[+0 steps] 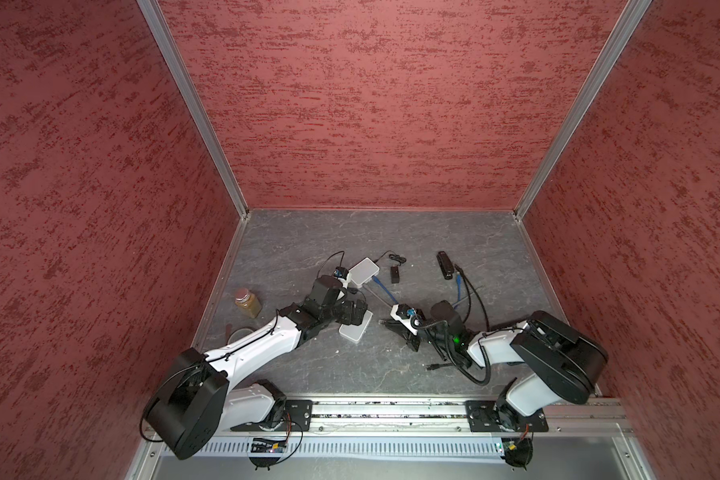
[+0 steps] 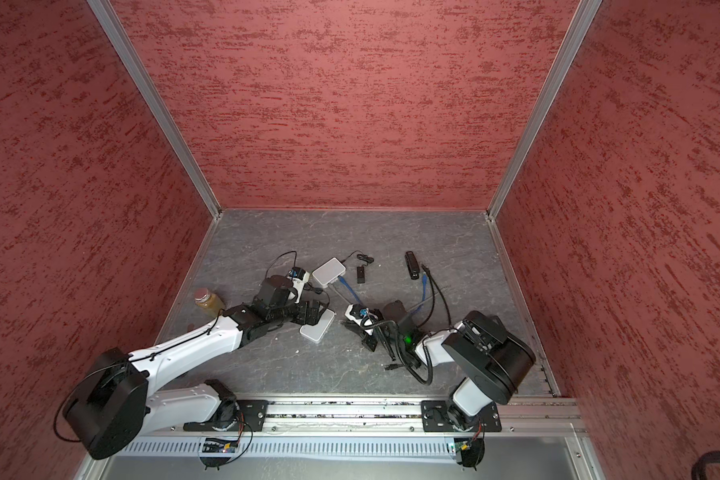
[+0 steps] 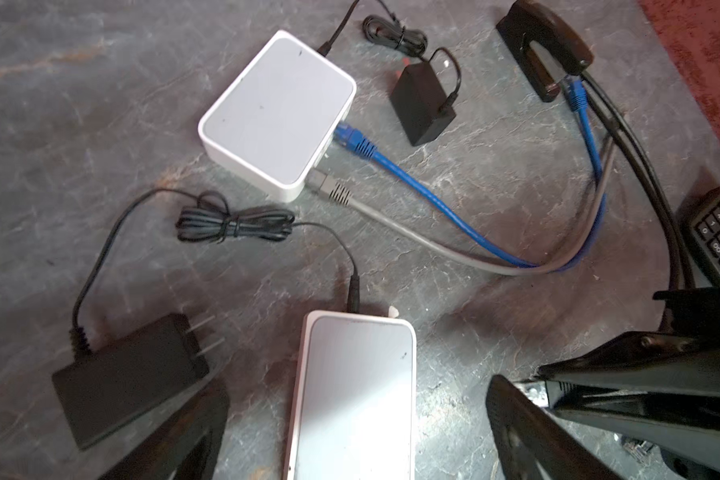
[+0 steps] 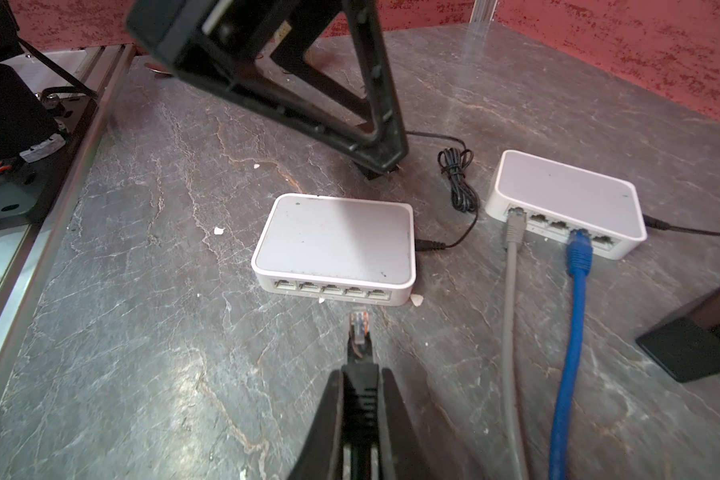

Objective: Insert the plug into the switch port

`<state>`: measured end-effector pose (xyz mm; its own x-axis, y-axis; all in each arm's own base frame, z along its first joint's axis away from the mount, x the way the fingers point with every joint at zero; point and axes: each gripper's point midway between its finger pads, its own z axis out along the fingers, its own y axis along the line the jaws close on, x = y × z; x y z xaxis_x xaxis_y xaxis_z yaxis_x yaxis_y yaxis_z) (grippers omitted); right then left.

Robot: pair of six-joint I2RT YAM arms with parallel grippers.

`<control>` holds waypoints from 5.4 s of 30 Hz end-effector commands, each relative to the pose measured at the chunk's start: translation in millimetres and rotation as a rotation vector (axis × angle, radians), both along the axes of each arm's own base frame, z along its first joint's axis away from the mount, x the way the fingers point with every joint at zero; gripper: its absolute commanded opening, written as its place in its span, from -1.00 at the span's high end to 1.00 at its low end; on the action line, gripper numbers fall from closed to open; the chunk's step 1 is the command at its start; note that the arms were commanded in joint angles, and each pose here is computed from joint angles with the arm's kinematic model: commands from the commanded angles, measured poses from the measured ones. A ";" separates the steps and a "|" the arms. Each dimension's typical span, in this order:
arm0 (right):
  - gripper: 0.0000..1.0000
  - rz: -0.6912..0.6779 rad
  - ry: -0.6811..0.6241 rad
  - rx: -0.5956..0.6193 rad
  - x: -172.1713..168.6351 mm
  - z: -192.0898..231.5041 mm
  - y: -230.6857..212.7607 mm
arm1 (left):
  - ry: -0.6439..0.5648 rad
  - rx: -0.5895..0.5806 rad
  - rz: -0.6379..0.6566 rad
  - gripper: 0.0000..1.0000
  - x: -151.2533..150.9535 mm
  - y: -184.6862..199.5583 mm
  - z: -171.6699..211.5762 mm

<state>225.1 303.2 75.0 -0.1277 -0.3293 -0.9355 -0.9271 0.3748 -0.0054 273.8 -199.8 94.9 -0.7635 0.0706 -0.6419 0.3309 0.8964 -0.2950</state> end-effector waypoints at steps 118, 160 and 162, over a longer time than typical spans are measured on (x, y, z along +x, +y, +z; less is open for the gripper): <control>1.00 0.072 -0.293 0.138 15.8 19.3 69.7 | 0.249 -0.262 -0.385 -0.47 -79.0 -127.3 -71.9; 0.78 -0.141 -0.002 -0.114 32.9 -49.0 39.5 | -0.273 -0.146 0.151 -0.99 3.8 1.4 37.9; 0.64 -0.144 0.002 -0.118 34.8 -46.7 41.0 | -0.275 -0.139 0.148 -0.99 2.7 1.9 37.6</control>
<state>256.8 344.6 26.9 -0.1486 -0.4018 -0.9036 -0.8769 0.4760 -0.0674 270.8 -200.7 119.8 -0.6056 -0.1197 -0.7867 0.2871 0.8892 -0.3563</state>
